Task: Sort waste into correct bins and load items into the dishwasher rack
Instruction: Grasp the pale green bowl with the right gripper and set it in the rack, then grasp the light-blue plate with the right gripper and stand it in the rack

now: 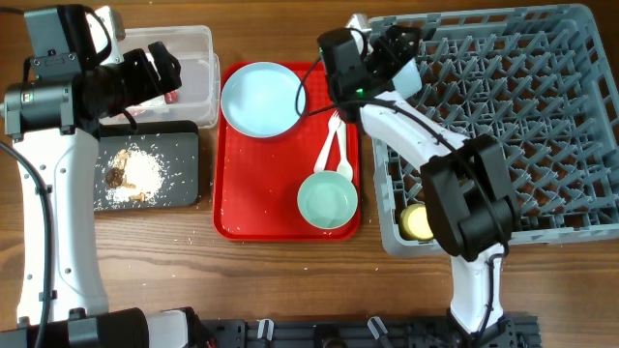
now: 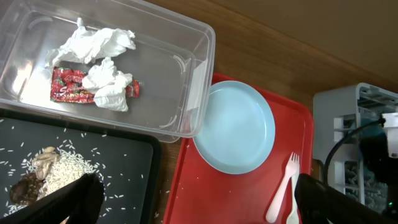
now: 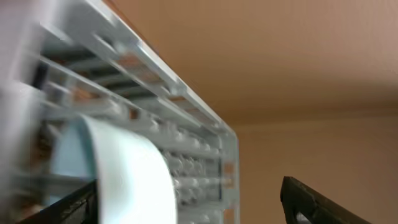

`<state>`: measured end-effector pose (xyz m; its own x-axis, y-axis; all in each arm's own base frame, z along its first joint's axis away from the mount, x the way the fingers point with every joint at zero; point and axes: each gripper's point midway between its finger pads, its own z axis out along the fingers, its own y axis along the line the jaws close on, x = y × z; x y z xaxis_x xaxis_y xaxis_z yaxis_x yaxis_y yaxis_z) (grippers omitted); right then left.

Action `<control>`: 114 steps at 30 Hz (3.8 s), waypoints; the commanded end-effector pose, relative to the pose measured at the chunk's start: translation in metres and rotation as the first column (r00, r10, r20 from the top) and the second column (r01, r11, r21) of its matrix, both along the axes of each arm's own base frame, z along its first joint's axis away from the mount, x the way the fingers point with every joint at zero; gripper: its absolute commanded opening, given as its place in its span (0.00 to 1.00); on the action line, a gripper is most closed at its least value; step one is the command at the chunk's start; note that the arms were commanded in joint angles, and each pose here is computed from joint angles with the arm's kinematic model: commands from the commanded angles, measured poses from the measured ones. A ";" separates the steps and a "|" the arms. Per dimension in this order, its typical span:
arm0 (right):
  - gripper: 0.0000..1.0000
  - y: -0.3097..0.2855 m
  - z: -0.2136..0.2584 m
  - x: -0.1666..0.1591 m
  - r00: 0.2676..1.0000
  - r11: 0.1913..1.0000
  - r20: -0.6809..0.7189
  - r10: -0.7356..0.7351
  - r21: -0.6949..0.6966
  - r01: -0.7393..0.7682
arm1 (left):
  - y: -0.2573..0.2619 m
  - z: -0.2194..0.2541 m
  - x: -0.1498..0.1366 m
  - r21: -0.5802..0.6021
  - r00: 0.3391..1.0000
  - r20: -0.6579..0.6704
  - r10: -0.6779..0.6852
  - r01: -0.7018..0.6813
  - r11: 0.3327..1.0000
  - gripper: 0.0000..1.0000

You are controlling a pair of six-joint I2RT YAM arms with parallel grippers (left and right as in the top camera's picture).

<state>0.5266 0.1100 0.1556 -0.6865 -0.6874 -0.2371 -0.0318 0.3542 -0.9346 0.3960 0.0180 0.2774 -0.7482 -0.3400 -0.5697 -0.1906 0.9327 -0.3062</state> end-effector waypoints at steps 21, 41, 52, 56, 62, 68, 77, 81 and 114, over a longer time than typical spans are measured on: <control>0.75 0.085 -0.127 -0.261 0.646 0.456 -0.690 0.328 0.714 0.531 | 0.003 -0.001 0.001 0.015 1.000 0.001 -0.004 0.004 1.000 1.00; 0.04 -0.081 0.132 -0.185 0.917 0.727 0.051 -0.396 0.627 0.280 | 0.003 -0.001 0.001 0.015 1.000 0.001 -0.005 0.005 1.000 1.00; 0.04 -0.095 0.080 -0.166 0.890 0.911 0.270 -0.367 0.296 0.286 | 0.003 -0.001 0.001 0.015 1.000 0.001 -0.004 0.004 1.000 1.00; 0.04 -0.069 0.028 -0.147 0.961 0.906 0.092 -0.262 0.367 0.211 | 0.003 -0.001 0.001 0.015 1.000 0.001 -0.004 0.004 1.000 1.00; 0.04 -0.078 0.003 -0.144 0.954 0.945 0.083 -0.287 0.189 0.268 | 0.003 -0.001 0.001 0.015 1.000 0.001 -0.004 0.004 1.000 1.00; 0.04 -0.075 0.000 -0.144 0.963 0.958 0.053 -0.264 0.129 0.256 | 0.003 -0.001 0.001 0.015 1.000 0.001 -0.004 0.004 1.000 1.00; 0.40 -0.022 -0.002 -0.153 0.994 0.990 0.008 -0.109 0.097 0.107 | 0.003 -0.001 0.001 0.015 1.000 0.001 -0.004 0.004 1.000 1.00; 0.83 -0.016 -0.002 -0.155 0.996 0.991 0.010 -0.091 0.099 0.090 | 0.003 -0.001 0.001 0.015 1.000 0.001 -0.004 0.004 1.000 1.00; 0.31 0.190 -0.164 -0.091 0.942 -0.224 -0.308 -0.134 0.935 0.274 | 0.003 -0.001 0.001 0.015 1.000 0.001 -0.005 0.005 1.000 1.00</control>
